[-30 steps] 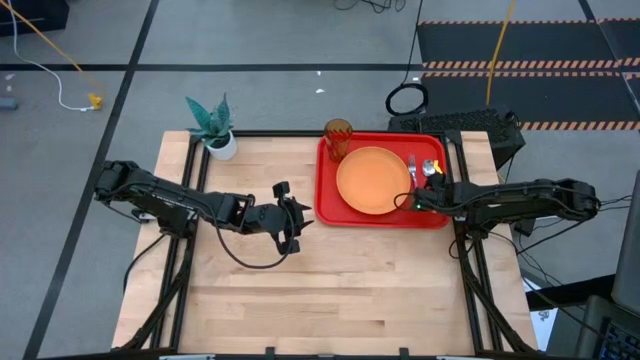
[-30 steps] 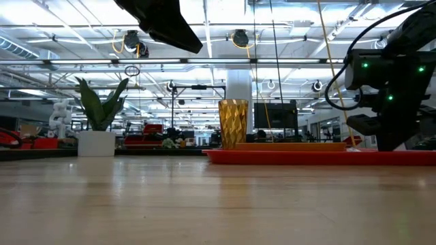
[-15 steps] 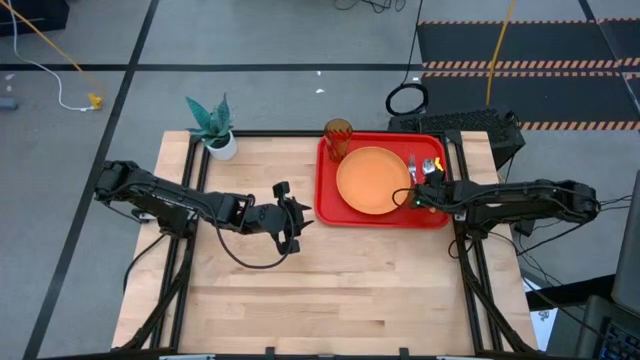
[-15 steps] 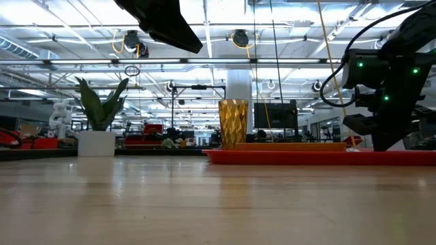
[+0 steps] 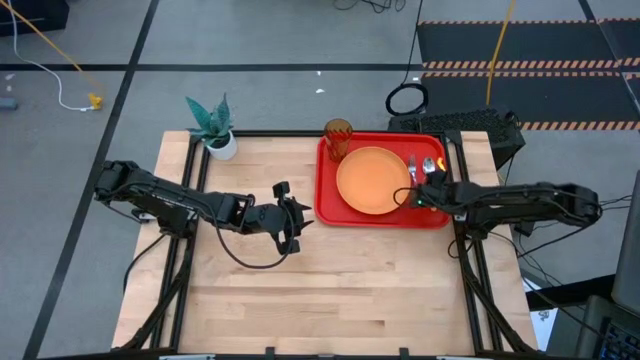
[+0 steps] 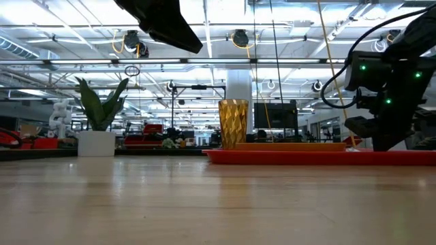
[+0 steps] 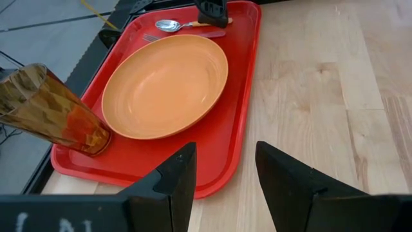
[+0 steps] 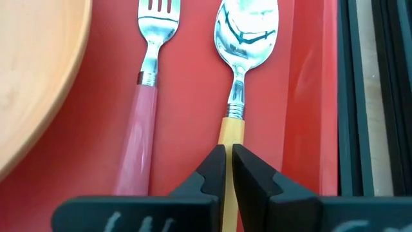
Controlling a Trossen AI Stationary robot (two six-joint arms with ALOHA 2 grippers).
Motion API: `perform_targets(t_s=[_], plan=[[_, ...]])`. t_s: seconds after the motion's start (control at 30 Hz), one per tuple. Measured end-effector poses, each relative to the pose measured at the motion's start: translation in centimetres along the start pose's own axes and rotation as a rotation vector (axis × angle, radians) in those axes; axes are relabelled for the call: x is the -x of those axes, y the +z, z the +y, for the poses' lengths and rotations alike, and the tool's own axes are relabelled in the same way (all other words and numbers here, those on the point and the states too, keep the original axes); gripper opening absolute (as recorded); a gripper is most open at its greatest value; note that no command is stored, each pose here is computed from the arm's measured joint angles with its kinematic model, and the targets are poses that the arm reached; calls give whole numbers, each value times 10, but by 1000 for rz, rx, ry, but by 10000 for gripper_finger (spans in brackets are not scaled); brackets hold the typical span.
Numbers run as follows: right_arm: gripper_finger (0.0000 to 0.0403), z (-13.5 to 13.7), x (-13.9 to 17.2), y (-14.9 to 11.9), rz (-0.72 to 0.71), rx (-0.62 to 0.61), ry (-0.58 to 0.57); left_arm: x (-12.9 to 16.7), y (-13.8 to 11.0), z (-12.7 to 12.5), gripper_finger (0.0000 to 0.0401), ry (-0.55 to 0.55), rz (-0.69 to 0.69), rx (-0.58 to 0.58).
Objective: Pick and place plate/cup/fork/spoon on tray
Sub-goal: Put the yellow spoon on the red serving tray to the right of the pink fork
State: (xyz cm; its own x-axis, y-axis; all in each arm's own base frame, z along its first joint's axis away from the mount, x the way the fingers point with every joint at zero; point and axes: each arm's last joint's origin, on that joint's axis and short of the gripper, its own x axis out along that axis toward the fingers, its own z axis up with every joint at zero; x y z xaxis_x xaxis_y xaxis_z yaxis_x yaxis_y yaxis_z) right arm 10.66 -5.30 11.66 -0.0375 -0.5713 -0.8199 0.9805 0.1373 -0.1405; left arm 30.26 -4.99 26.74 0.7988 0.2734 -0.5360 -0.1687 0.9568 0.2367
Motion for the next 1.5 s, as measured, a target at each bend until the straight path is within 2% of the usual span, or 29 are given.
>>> perform_targets(t_s=[0.77, 1.2, 1.5], plan=[[18, 2, -6, 11, -45, 19, 31, 0, 0, 0, 163, 0, 0, -14], [18, 18, 20, 34, -140, 95, 144, 0, 0, 0, 163, 2, -3, -19], [18, 15, 15, 22, 9, 98, 195, 0, 0, 0, 163, 2, -3, 17]])
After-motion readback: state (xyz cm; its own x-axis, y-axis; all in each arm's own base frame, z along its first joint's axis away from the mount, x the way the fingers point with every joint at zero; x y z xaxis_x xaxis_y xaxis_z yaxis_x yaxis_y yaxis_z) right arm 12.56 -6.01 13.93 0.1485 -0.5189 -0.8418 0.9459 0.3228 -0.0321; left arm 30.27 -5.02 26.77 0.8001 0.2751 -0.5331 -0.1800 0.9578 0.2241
